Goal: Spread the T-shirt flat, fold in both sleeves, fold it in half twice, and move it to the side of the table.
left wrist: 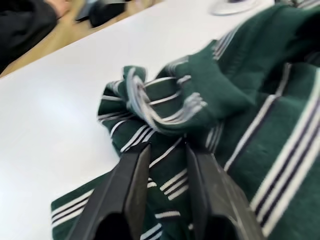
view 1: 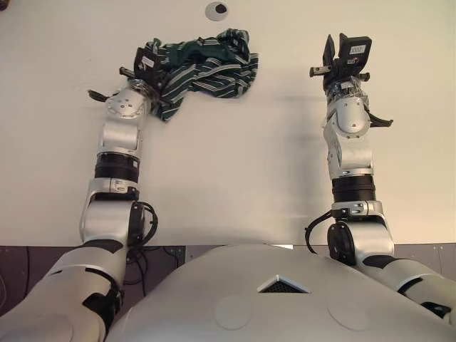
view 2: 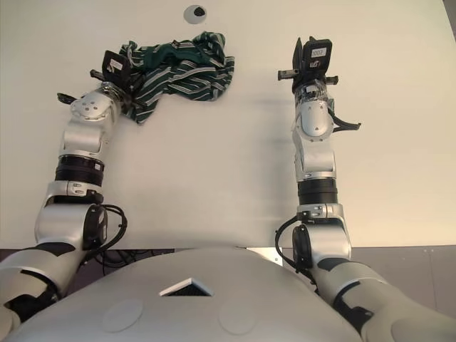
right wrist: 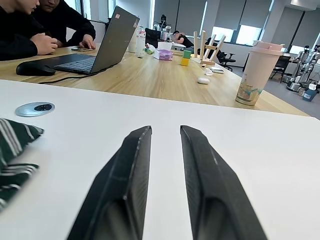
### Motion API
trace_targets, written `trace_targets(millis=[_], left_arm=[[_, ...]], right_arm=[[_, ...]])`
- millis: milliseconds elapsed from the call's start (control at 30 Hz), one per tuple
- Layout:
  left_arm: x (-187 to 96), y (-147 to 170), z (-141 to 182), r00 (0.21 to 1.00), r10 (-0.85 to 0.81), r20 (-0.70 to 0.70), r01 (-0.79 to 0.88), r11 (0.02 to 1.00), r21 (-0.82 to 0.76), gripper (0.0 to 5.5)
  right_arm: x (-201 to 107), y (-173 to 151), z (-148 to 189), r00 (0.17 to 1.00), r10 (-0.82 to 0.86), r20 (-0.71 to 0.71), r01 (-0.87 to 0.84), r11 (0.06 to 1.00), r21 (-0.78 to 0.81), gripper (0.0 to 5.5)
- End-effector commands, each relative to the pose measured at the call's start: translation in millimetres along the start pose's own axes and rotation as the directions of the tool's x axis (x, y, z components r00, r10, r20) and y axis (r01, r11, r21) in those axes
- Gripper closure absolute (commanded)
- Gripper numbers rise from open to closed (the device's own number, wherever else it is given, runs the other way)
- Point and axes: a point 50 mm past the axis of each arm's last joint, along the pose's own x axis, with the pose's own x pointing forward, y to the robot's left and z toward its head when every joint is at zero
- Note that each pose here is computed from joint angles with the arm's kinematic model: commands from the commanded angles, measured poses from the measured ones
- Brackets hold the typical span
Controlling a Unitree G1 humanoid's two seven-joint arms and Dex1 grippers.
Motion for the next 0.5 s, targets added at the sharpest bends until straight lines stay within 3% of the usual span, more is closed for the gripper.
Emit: trace_targets(millis=[33, 133, 267, 433, 500], left_arm=[[-17, -56, -38, 0.939, -0.323, -0.117, 0.326, 0.945, 0.007, 4.27], [-29, -66, -39, 0.907, -0.402, -0.127, 0.409, 0.912, 0.038, 4.27], [-38, -65, -36, 0.911, -0.387, -0.141, 0.396, 0.917, 0.045, 4.27], [-52, -39, 11, 0.94, -0.34, -0.018, 0.34, 0.937, 0.082, 4.27], [-56, -28, 24, 0.943, -0.333, -0.017, 0.332, 0.931, 0.151, 4.27]], right_arm=[[8, -5, 13, 0.999, 0.021, 0.041, -0.02, 1.0, -0.009, 4.46], [12, -3, 22, 0.994, 0.086, 0.067, -0.086, 0.996, 0.001, 4.46], [16, -9, 40, 0.966, 0.237, 0.1, -0.237, 0.972, -0.012, 4.46], [23, -23, 72, 0.877, 0.47, 0.096, -0.463, 0.882, -0.093, 4.46], [20, -21, 75, 0.811, 0.583, 0.049, -0.57, 0.806, -0.16, 4.46]])
